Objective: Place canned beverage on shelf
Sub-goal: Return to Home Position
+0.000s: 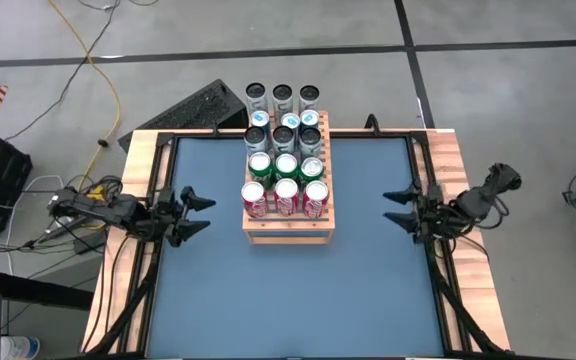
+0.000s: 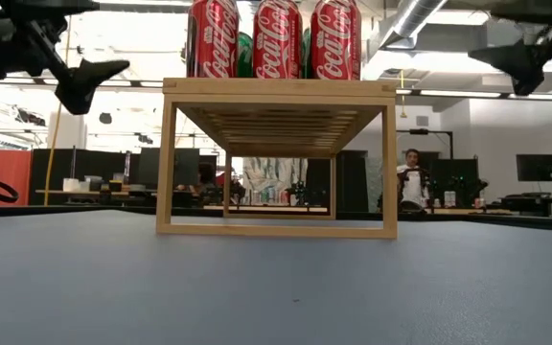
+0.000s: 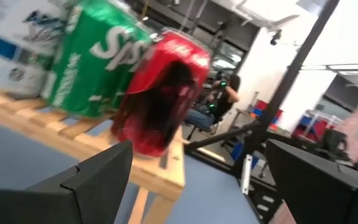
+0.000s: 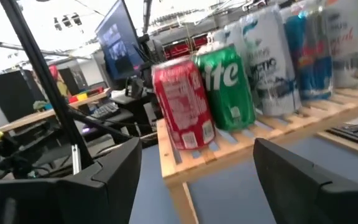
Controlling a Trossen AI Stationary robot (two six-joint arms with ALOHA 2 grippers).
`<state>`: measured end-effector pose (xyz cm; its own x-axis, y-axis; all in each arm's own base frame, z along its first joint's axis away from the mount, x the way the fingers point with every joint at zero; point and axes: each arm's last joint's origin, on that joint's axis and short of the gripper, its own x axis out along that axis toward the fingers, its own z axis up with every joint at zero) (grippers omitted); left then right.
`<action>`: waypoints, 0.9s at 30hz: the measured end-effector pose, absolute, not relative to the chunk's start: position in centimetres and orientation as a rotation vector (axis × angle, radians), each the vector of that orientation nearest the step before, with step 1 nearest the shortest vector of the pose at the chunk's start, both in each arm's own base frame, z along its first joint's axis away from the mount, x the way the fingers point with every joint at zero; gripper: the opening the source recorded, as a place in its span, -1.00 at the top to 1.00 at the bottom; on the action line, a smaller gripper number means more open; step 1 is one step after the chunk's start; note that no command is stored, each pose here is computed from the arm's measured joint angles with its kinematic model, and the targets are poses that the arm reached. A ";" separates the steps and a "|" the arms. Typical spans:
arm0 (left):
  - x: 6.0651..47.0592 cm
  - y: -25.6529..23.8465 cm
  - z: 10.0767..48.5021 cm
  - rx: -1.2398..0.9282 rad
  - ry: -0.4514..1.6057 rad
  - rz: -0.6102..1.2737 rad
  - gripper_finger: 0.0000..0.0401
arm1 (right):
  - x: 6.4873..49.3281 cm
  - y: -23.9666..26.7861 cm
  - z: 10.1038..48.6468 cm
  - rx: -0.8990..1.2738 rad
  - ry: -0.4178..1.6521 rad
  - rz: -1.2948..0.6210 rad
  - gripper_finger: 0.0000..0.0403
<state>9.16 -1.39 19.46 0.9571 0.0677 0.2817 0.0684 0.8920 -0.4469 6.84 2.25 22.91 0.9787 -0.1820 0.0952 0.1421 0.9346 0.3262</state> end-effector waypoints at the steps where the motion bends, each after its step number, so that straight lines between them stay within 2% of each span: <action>1: 9.2 -1.4 19.4 -0.477 -0.287 0.012 -0.76 | 7.0 2.4 22.4 0.323 -0.123 -0.166 -0.45; 10: 9.2 -1.4 19.1 -0.477 -0.270 0.026 -0.76 | 8.4 3.4 17.5 0.305 -0.099 -0.166 -0.45; 19: 9.4 -1.4 18.7 -0.457 -0.220 0.016 -0.76 | 8.8 3.7 17.0 0.180 -0.032 -0.073 -0.45; 23: 9.4 -1.7 18.7 -0.260 -0.211 -0.053 -0.76 | 9.2 3.8 16.5 0.118 0.015 -0.091 -0.45; 27: 9.4 -1.8 18.7 -0.182 -0.211 -0.068 -0.76 | 9.6 3.7 16.0 0.108 0.061 -0.118 -0.45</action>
<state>9.36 -1.77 18.69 0.9756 -0.0476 0.2145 0.0857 0.9814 -0.1720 9.62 3.69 16.04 0.9912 -0.1145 -0.0671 0.1211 0.9872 0.1040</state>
